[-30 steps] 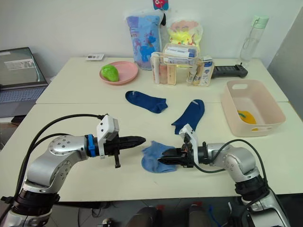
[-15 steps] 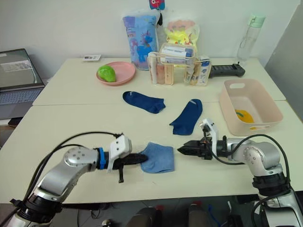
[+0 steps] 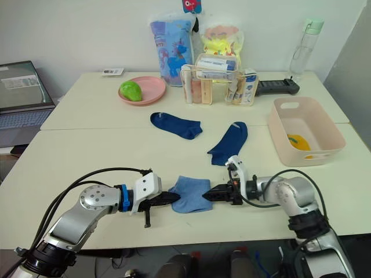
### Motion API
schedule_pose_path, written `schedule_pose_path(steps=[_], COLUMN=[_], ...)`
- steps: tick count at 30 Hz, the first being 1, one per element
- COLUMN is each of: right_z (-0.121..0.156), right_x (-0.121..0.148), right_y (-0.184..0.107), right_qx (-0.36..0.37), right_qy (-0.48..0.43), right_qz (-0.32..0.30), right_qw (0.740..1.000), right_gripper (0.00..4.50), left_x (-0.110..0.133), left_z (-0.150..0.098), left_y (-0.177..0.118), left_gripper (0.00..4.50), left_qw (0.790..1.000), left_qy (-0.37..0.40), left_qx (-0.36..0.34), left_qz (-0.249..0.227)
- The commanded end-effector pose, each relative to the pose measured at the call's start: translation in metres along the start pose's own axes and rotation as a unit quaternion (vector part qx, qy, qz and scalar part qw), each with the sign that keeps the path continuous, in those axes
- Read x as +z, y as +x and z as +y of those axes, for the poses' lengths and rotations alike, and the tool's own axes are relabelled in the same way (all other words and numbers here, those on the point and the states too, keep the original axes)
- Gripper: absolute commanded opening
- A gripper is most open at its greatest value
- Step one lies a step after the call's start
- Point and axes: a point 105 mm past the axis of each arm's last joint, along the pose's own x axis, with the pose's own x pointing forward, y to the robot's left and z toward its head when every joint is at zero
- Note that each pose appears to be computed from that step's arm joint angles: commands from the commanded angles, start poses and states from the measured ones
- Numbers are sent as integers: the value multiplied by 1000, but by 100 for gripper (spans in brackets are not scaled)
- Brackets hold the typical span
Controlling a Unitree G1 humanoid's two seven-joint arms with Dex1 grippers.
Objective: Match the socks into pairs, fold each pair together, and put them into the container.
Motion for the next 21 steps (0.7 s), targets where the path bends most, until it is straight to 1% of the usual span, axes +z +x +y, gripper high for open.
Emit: schedule_pose_path(steps=[1, 5, 8, 10, 12, 17, 18, 19, 20, 21], right_z=[8, 7, 10, 11, 12, 10, 11, 11, 11, 12], right_x=[9, 18, 15, 13, 13, 17, 18, 22, 28, 31], right_y=[10, 21, 25, 26, 25, 22, 19, 14, 6, 0], right_qx=[23, 26, 37, 39, 40, 38, 38, 36, 30, 25], right_qy=[1, 10, 5, 0, -1, -1, -2, -7, -15, -20], right_qz=[-10, -27, -18, -12, -14, -24, -27, -34, -45, -52], right_qw=[1000, 999, 999, 999, 999, 999, 999, 999, 998, 998], right_gripper=[289, 289, 289, 252, 200, 24, 2, 2, 0, 0], left_x=[-14, -12, -10, -9, -6, 10, 19, 31, 45, 54], left_z=[-2, 0, 2, 3, 4, 4, 5, 7, 12, 14], left_y=[-2, -2, -2, -3, -4, -5, -9, -15, -23, -28], left_gripper=[0, 0, 0, 0, 0, 0, 0, 0, 18, 38], left_qw=[999, 1000, 1000, 1000, 1000, 998, 996, 994, 991, 989], left_qy=[-20, -19, -23, -24, -25, -51, -64, -73, -78, -80], left_qx=[3, 4, 8, 9, 11, 6, 0, -6, -8, -11], left_qz=[25, 23, 18, 16, 10, -38, -58, -84, -110, -126])
